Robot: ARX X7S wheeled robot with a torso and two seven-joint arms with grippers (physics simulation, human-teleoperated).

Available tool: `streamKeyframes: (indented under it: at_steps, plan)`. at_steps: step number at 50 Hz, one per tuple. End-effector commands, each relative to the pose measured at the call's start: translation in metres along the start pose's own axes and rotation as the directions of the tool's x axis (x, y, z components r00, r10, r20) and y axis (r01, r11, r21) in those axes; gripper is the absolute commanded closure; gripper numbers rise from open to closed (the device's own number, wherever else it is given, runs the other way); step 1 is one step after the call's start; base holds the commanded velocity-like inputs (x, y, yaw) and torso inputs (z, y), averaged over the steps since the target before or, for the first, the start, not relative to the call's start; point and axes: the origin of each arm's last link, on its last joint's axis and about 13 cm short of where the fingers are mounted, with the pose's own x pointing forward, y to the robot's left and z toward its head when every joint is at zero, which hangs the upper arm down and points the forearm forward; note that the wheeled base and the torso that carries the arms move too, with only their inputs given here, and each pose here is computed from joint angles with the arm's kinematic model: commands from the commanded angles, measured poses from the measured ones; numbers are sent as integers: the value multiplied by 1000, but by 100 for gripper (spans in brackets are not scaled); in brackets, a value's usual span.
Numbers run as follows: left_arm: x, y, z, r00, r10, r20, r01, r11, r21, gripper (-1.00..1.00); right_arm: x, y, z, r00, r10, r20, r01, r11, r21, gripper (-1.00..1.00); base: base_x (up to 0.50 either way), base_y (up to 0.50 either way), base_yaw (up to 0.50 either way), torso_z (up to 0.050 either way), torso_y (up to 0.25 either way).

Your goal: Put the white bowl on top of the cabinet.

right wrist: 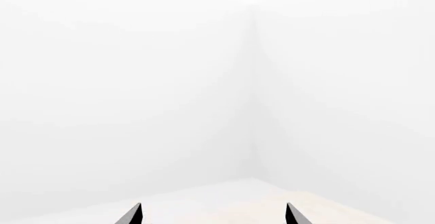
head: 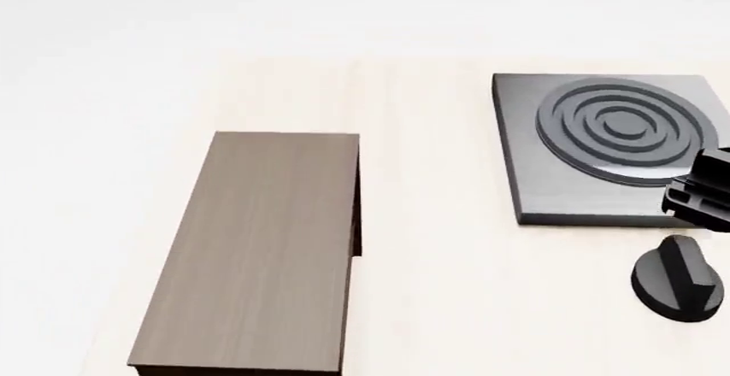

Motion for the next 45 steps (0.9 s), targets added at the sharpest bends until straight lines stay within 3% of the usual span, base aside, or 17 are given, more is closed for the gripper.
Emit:
streamKeyframes:
  at_steps: [1,14,18,23,29,38,42,45]
  plan:
    - [0,0,-1,1000,-1,1,1,1000,0,-100,0,0,1,1000,2,1,-2,1000,3,-100,500,0,0,0,0]
    - [0,0,-1,1000,0,0,0,1000,0,-100,3,0,-2,998,-54,-11,55,998,10,-100,67,0,0,0,1]
    - [0,0,-1,1000,0,-1,0,1000,1,-100,9,-2,-7,987,-151,-48,149,988,-38,-100,0,0,0,0,0]
    - [0,0,-1,1000,0,0,0,1000,2,-100,12,-4,-9,979,-198,-47,194,978,-80,-100,0,0,0,0,0]
    - [1,0,-3,1000,2,0,-2,1000,10,-100,16,-5,-15,952,-294,-90,277,947,-160,-100,0,0,0,0,0]
    - [1,1,-4,1000,9,-2,-9,1000,15,-100,21,-14,-17,917,-373,-141,343,918,-200,-100,0,0,0,0,0]
    - [1,0,-3,1000,8,-1,-8,1000,16,-100,25,-21,-20,870,-449,-202,403,886,-231,-100,0,0,0,0,0]
    - [0,0,-2,1000,7,-1,-7,1000,15,-100,24,-24,-24,868,-440,-231,387,890,-243,-100,0,0,0,0,0]
